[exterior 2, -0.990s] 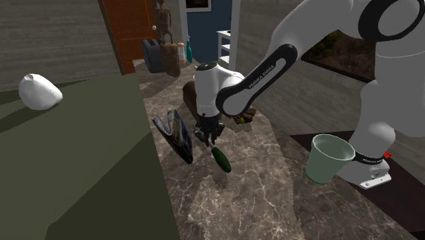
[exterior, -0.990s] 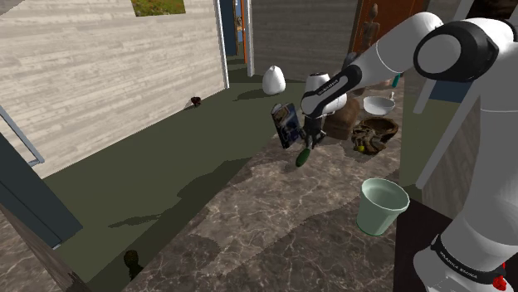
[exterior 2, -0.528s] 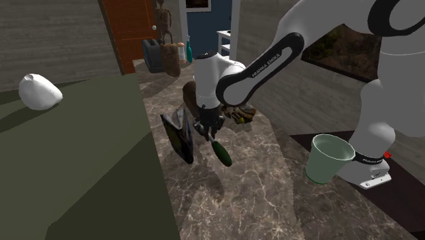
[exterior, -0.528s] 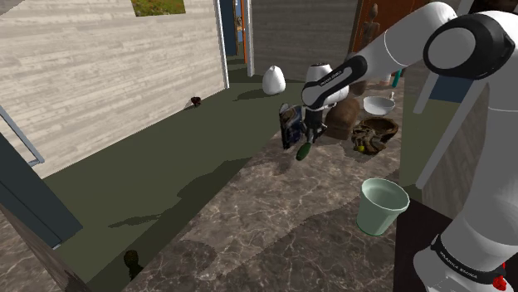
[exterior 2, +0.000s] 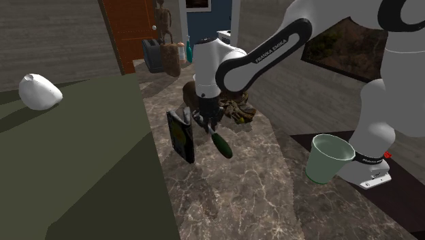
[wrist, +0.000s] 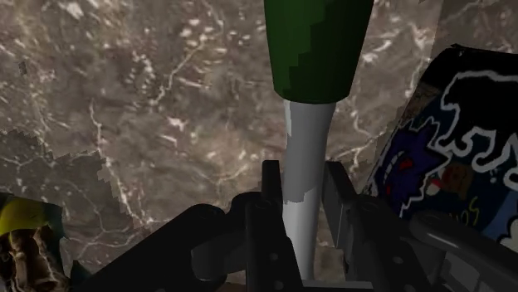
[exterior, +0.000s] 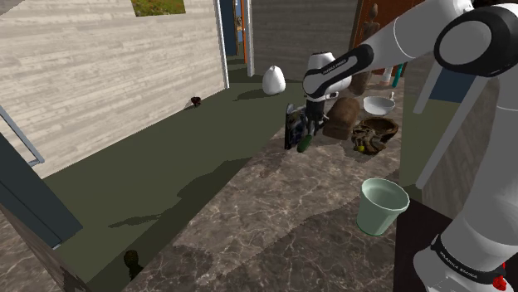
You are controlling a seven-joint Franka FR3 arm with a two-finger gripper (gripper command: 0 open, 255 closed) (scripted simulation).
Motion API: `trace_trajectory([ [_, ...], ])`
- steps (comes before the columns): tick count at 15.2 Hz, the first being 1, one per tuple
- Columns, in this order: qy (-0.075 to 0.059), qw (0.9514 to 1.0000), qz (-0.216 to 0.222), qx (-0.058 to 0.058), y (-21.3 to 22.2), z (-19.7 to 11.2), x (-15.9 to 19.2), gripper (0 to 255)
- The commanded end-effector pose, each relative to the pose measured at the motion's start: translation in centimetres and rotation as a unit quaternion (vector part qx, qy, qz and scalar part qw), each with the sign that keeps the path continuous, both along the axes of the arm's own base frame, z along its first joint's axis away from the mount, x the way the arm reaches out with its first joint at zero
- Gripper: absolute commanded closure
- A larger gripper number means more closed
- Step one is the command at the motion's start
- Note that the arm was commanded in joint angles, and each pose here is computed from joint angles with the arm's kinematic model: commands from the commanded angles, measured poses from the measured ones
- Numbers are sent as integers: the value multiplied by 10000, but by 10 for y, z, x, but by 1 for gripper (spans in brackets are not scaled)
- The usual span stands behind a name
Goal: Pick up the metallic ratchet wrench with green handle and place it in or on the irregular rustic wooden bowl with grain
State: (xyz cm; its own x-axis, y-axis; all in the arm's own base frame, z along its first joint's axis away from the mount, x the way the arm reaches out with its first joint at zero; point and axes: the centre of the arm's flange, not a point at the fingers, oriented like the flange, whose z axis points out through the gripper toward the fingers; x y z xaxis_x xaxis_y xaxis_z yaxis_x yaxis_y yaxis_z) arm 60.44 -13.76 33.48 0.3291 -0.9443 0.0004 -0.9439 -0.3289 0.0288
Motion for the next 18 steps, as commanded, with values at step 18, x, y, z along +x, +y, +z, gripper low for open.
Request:
trace_trajectory([
  [18, -2, 10000, 0, 0, -32, 83, -22, 255],
])
